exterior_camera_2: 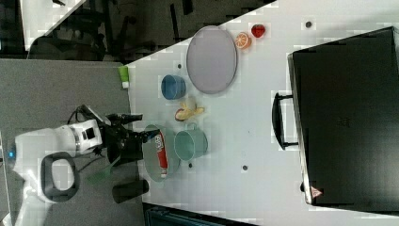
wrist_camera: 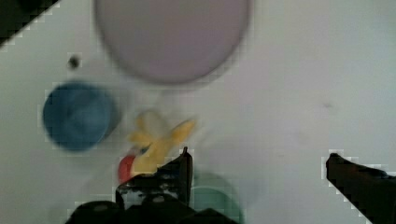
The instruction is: Pick Ketchup from the table and place it in strainer.
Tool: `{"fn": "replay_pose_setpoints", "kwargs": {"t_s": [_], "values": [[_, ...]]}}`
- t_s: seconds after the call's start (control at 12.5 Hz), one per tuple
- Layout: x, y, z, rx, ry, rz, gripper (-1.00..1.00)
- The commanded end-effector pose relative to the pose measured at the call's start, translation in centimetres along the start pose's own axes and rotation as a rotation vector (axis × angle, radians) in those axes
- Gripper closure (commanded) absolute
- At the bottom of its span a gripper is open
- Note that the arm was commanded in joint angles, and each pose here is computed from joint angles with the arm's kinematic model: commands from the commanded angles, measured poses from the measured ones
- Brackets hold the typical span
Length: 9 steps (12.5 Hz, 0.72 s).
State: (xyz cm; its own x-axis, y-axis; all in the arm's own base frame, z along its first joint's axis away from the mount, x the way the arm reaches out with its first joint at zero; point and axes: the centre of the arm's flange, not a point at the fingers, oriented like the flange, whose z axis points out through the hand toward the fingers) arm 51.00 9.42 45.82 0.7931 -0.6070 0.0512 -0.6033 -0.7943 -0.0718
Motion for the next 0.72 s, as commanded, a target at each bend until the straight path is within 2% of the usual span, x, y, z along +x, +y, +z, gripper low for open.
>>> {"fn": "replay_pose_setpoints", "kwargs": {"t_s": [0.08,0.24,0.4,0.72], "values": [[3.1,3.9,-7.9,0.000,-0.022,0.151,-1.00],[3.9,6.2,-11.1,-0.039,-0.078,0.186,-1.00],[4.0,6.9,-13.6,-0.067,-0.108,0.192,-1.00],[3.9,6.7,-14.4,-0.075,-0.120,0.190,-1.00]]}}
